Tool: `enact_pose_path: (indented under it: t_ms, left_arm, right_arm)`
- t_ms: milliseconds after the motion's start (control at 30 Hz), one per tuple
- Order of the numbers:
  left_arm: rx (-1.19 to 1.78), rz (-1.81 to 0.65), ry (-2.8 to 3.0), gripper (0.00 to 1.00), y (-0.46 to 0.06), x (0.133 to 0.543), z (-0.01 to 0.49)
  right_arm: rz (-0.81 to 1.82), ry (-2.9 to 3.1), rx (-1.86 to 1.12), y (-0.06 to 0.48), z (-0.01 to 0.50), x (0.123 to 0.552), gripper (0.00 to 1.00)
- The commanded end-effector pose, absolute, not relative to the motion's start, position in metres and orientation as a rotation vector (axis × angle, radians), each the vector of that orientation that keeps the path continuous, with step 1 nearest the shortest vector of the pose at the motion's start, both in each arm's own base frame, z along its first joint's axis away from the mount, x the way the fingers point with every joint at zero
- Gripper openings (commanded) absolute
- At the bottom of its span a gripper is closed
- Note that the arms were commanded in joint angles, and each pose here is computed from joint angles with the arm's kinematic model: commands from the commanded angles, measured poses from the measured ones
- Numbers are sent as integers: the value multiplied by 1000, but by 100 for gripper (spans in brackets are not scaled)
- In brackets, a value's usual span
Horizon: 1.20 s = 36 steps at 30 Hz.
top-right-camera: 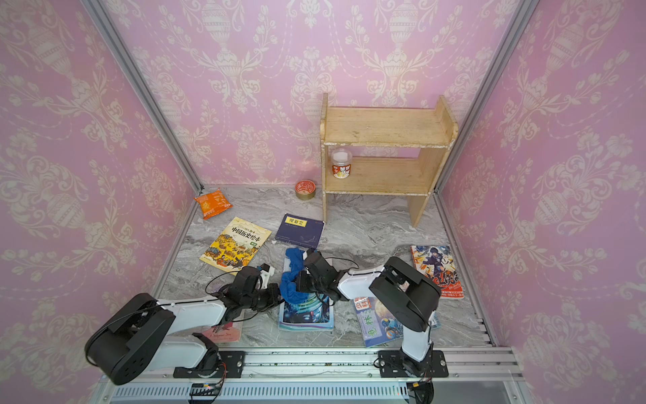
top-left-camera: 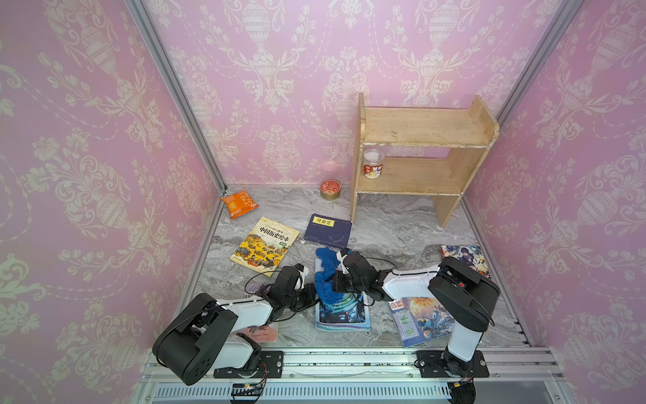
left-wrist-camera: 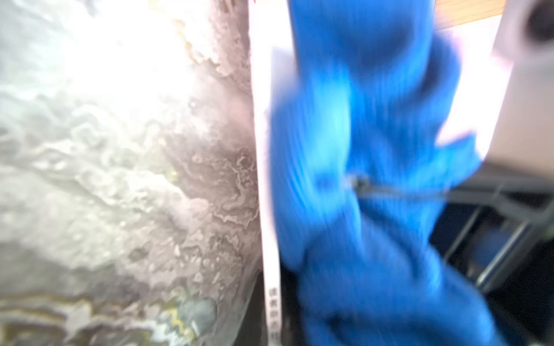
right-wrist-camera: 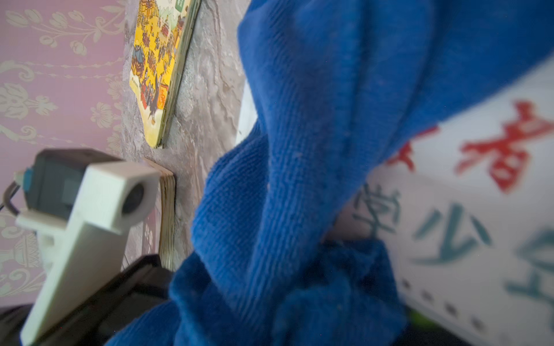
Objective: Wipe the cover of the book
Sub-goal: Wipe the dirt from the cover of the book.
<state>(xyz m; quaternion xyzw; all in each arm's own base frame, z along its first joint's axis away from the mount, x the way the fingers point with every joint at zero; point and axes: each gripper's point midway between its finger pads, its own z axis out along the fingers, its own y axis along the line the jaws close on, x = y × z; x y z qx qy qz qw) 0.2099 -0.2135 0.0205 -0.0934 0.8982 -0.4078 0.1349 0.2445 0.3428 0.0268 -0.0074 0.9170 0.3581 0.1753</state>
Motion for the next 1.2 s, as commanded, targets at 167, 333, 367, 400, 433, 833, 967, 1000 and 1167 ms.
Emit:
enact_pose_path:
  t_ms: [167,333,367,400,433,833,967,1000,1167]
  left_arm:
    - [-320,-1135,2580,0,-210,216,16]
    - [-308,-1076,2542,38,-206,229,23]
    - [-308,-1055,2526,51,-206,234,25]
    - [-318,-1027,2510,55,-204,241,27]
    - [-328,-1005,2502,57,-201,247,26]
    - [-444,-1253,2380,24,-221,337,21]
    - [-425,-1324,2371,6,-231,334,20]
    - [-415,-1329,2376,3,-233,331,18]
    - [-388,-1333,2386,0,-238,319,16]
  right_arm:
    - [371,2947,243,190,-55,192,0]
    - [367,2933,242,194,-46,213,0]
    - [351,2928,255,190,-46,212,0]
    - [335,2923,262,185,-46,210,0]
    - [316,2924,267,181,-46,208,0]
    - [309,2919,208,186,-46,219,0]
    - [333,2905,169,199,-40,240,0]
    - [362,2898,151,208,-38,246,0]
    - [511,2893,-58,278,-31,248,0]
